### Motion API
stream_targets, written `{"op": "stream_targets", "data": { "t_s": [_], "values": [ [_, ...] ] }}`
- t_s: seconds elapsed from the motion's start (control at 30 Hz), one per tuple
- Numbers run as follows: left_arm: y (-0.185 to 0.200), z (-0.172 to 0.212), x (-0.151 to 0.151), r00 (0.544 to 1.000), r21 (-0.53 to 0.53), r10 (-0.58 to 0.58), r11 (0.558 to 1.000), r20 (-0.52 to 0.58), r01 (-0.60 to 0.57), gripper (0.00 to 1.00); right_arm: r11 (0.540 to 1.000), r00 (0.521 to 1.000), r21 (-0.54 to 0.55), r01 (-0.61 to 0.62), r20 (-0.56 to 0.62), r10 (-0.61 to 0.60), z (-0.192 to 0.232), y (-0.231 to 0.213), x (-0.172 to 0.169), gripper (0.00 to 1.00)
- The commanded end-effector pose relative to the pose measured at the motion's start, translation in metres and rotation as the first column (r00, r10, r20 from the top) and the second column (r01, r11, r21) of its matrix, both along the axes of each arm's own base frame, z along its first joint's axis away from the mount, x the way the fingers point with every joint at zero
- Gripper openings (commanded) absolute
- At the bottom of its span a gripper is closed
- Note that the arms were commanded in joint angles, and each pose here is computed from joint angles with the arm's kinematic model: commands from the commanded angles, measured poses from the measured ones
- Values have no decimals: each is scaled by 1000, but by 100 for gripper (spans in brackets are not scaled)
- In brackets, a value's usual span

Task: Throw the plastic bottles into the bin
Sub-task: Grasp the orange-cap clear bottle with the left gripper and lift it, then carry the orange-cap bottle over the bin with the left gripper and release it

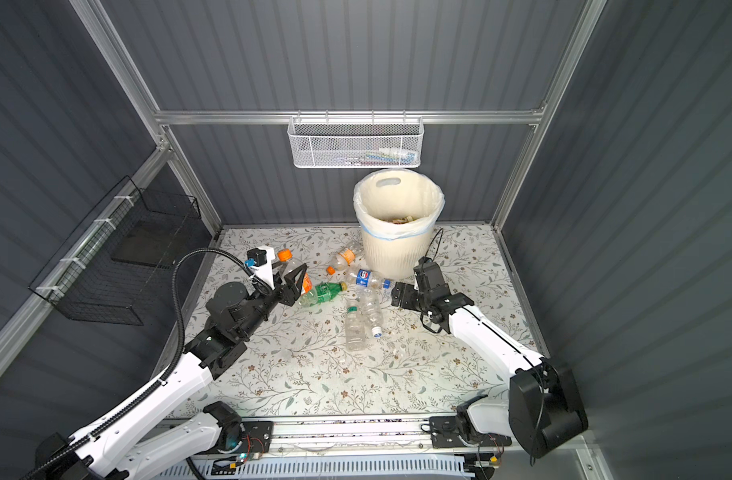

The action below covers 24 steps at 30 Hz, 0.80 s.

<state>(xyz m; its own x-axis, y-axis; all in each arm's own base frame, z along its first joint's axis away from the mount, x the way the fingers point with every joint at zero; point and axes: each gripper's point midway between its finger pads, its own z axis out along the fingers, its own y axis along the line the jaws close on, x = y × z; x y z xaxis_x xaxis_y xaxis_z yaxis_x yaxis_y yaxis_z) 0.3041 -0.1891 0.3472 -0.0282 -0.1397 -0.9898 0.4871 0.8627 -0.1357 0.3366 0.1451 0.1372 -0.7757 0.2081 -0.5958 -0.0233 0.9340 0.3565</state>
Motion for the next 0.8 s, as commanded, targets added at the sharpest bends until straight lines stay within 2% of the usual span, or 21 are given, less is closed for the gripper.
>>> {"op": "stream_targets", "data": {
  "t_s": [0.0, 0.13, 0.27, 0.33, 0.4, 0.43, 0.47, 0.53, 0.63, 0.67, 0.7, 0.77],
  "values": [
    [4, 111, -24, 930, -31, -16, 999, 366, 29, 58, 1000, 999, -1, 9, 30, -9, 15, -3, 2, 93],
    [-20, 186, -29, 831, 13, -99, 994, 547, 109, 58, 1000, 999, 5, 23, 47, -23, 18, -5, 0, 93],
    [-65, 249, -3, 782, 20, -212, 968, 586, 248, 58, 999, 997, 27, 36, 66, -37, 22, -6, -1, 93],
    [-94, 263, 30, 793, 15, -255, 955, 553, 296, 59, 999, 996, 32, 41, 77, -43, 23, -7, -1, 93],
    [-132, 256, 82, 836, 31, -299, 946, 460, 322, 62, 999, 996, 36, 37, 78, -40, 22, -6, 0, 93],
    [-152, 255, 106, 849, 37, -328, 938, 415, 344, 67, 999, 997, 41, 29, 73, -32, 22, -3, 0, 93],
    [-175, 233, 135, 871, 59, -361, 930, 333, 362, 79, 999, 998, 49, 20, 65, -24, 21, 0, 0, 93],
    [-181, 230, 151, 877, 37, -359, 930, 319, 367, 99, 998, 998, 55, 10, 62, -14, 22, 3, 0, 93],
    [-167, 224, 160, 906, 1, -337, 937, 258, 348, 100, 998, 998, 57, 10, 60, -13, 20, 4, -6, 93],
    [-164, 212, 163, 910, -10, -315, 944, 271, 330, 100, 998, 998, 55, 11, 57, -14, 18, 3, -9, 93],
    [-153, 217, 152, 903, -28, -286, 950, 321, 311, 100, 998, 998, 54, 13, 53, -16, 15, 2, -10, 93],
    [-137, 218, 141, 912, -27, -248, 962, 327, 271, 100, 999, 999, 46, 14, 40, -16, 9, 1, -10, 93]
  ]
}}
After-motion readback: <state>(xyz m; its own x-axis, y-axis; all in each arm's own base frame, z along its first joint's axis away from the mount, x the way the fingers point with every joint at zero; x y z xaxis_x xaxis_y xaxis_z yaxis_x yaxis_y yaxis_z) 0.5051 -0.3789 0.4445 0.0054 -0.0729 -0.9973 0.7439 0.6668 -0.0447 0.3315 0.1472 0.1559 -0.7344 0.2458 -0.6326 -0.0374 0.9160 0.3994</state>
